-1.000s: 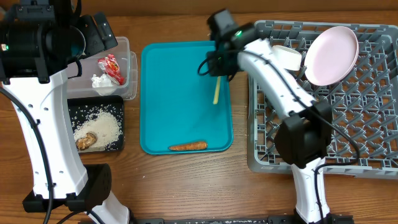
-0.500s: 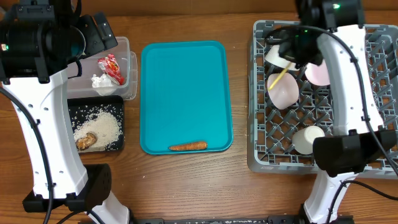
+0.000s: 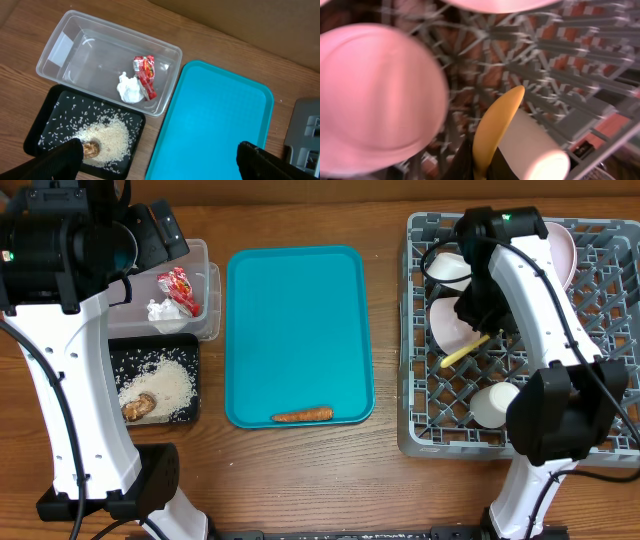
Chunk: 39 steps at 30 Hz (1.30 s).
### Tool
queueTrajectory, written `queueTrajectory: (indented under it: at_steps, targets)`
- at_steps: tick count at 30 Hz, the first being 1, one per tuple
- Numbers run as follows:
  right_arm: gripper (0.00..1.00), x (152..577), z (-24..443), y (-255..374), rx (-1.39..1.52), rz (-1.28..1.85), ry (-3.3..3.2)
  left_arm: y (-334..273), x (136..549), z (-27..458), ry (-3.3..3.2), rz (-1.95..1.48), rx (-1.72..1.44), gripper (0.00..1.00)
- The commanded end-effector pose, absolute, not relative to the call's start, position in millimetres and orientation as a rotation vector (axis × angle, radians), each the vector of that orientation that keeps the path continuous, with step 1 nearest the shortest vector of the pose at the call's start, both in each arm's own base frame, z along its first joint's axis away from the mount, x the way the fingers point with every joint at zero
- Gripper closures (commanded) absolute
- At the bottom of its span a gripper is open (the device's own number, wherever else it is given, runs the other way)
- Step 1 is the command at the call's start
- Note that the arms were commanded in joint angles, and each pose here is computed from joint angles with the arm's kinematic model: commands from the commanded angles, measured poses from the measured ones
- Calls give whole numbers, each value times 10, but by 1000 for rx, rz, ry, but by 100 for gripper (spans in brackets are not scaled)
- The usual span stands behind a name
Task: Sort waste into correct bins and load items into the dishwasher
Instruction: 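Carry the yellow spoon into the dish rack and release it, then reach the left gripper to the carrot on the teal tray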
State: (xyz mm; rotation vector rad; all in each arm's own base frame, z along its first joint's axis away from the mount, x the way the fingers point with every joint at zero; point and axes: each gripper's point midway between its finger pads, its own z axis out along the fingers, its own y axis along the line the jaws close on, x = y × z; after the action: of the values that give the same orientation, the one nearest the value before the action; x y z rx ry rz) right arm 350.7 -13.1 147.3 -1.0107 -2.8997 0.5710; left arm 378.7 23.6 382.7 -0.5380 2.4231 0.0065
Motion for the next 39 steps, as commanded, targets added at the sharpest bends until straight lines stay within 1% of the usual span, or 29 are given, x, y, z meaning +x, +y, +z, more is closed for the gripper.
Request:
queueTrajectory:
  at_steps: [1, 3, 4, 5, 6, 7, 14, 18, 21, 24, 26, 31, 35, 39]
  targets:
    - [96, 3490, 1832, -336, -1252, 701, -2954, 222, 3808, 3840, 2414, -11, -551, 0]
    - [96, 3515, 1827, -331, -1258, 694, -2963, 222, 3809, 3840, 2413, -11, -551, 0]
    - [94, 3518, 1822, -331, -1258, 693, -2964, 222, 3808, 3840, 2414, -11, -551, 0]
    - [72, 3513, 1818, -331, -1250, 695, -2964, 222, 3809, 3840, 2413, -11, -551, 0]
    - [53, 3501, 1813, -329, -1237, 696, -2961, 222, 3809, 3840, 2413, -11, -550, 0]
    - [39, 3490, 1805, -312, -1201, 681, -2965, 222, 3809, 3840, 2413, -11, -550, 0]
    - [39, 3456, 1801, -266, -1137, 646, -2969, 222, 3808, 3840, 2414, -11, -550, 0]
    - [40, 3476, 1852, -121, -967, 529, -3049, 222, 3809, 3840, 2413, -11, -550, 0]
    - [39, 3546, 1943, 214, -677, 325, -3187, 222, 3809, 3840, 2413, -11, -551, 0]
    - [35, 3570, 2037, 770, -256, 38, -3293, 222, 3809, 3840, 2413, -11, -550, 0]
    - [32, 3527, 2066, 1101, -11, -89, -3306, 222, 3809, 3839, 2414, -11, -551, 0]
    - [28, 3297, 2014, 1796, 334, -289, -3246, 222, 3809, 3840, 2413, -11, -550, 0]
    - [28, 3192, 1939, 1990, 421, -299, -3222, 253, 3812, 3848, 2406, 10, -557, 0]
    - [29, 3262, 1960, 1896, 372, -302, -3239, 218, 3821, 3849, 2408, -15, -549, 0]
